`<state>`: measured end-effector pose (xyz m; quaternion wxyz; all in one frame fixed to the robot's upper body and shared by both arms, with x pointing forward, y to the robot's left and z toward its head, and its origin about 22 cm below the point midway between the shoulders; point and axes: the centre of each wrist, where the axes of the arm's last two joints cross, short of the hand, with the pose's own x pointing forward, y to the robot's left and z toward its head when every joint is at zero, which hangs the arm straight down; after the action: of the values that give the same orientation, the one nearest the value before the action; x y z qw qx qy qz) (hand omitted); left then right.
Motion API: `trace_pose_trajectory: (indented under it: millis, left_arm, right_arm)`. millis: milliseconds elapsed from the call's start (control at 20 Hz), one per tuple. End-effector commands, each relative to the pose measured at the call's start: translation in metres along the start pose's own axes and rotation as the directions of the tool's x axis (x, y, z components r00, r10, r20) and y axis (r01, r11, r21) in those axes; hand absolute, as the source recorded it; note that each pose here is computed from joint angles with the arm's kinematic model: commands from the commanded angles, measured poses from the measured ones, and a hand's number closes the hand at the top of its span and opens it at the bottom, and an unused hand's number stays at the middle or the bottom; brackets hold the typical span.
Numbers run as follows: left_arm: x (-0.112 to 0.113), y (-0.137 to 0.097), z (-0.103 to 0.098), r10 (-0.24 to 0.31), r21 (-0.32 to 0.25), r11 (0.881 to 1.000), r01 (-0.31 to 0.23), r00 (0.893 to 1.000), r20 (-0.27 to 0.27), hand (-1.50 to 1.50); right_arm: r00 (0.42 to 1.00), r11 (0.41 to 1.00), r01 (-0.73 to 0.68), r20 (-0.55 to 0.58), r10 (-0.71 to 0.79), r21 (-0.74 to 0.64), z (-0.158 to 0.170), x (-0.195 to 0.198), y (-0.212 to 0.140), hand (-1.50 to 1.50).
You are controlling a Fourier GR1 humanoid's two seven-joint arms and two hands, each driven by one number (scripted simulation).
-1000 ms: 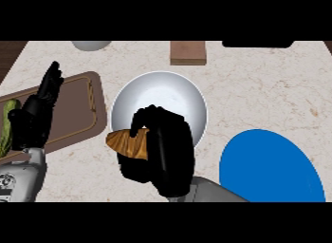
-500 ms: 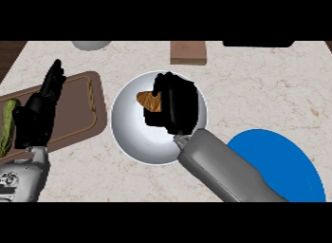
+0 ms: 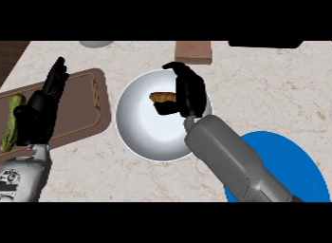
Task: Pick the croissant from the plate and place it in the bowl
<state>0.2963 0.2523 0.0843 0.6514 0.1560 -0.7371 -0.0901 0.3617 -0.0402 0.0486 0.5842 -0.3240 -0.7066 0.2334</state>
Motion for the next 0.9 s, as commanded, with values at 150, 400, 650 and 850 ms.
trace_pose_trajectory:
  millis: [150,400,650,850]
  left_arm:
    - [0.005,-0.007,-0.002,-0.003,0.016,1.0,0.004,1.0,-0.005,0.0]
    - [0.0,0.004,0.012,-0.002,0.023,1.0,0.002,1.0,-0.017,0.0]
    - [-0.018,0.016,0.014,0.007,0.061,0.998,-0.005,1.0,-0.029,0.0]
    - [-0.009,0.005,0.015,-0.007,0.065,0.998,0.009,1.0,-0.029,0.0]
  right_arm:
    - [0.977,0.98,0.199,0.084,-0.196,-0.029,-0.018,-0.007,-0.005,-1.5]
    - [0.952,0.953,0.302,0.075,-0.298,-0.04,-0.02,-0.02,-0.011,-1.5]
    - [0.915,0.916,0.401,0.036,-0.401,0.007,-0.002,-0.039,-0.034,-1.5]
    - [0.887,0.89,0.457,0.073,-0.456,0.012,0.016,-0.066,-0.074,-1.5]
